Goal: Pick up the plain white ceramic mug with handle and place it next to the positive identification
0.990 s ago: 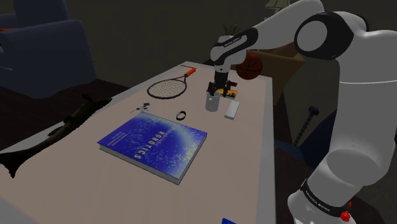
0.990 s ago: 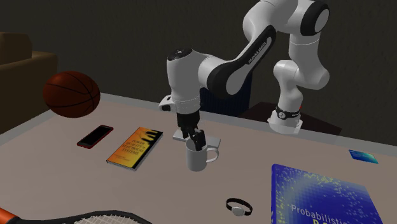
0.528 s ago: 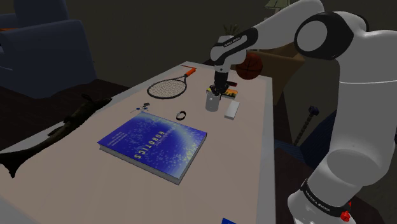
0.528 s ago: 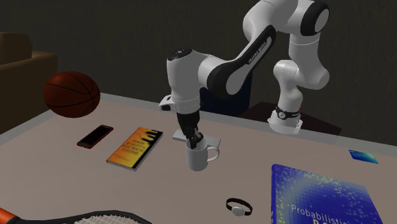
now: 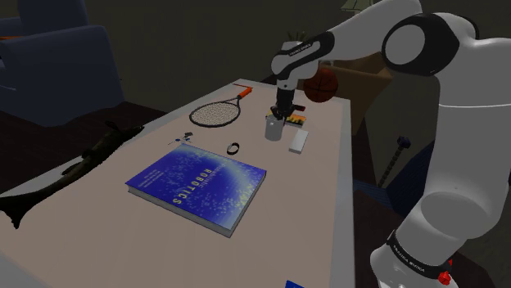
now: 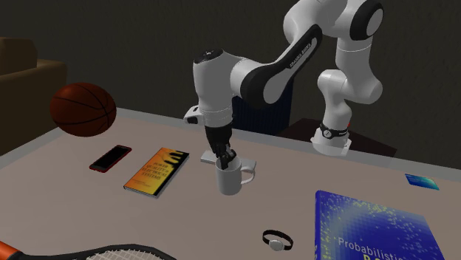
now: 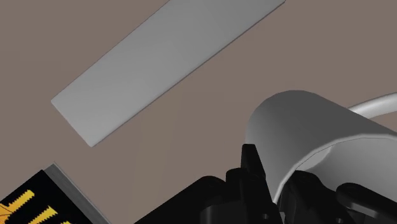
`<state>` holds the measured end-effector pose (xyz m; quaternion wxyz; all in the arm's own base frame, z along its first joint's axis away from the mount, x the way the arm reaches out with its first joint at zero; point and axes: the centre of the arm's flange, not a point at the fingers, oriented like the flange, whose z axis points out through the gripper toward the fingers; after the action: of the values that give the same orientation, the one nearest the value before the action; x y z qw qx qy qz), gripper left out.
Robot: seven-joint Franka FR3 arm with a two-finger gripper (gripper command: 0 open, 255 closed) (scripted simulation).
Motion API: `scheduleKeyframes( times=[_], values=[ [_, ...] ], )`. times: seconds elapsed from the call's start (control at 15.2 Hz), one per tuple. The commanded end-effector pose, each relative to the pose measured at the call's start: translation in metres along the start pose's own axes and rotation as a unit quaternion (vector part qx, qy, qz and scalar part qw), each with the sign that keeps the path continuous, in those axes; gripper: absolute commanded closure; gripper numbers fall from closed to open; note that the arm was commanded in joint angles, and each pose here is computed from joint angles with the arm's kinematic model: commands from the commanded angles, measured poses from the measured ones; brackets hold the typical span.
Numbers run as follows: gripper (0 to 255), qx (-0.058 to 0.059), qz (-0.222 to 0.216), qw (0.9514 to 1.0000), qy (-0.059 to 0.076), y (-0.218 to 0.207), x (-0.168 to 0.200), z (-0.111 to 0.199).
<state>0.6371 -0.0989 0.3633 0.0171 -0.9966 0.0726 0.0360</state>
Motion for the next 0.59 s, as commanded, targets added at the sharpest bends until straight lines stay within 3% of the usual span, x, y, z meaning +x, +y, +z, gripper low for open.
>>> scheduleKeyframes(
  times=[0.0,0.53],
  values=[
    [255,0.000,0.000,1.0000,0.000,-0.001,0.000,-0.011],
    [255,0.000,0.000,1.0000,0.000,-0.002,-0.003,-0.053]
  ],
)
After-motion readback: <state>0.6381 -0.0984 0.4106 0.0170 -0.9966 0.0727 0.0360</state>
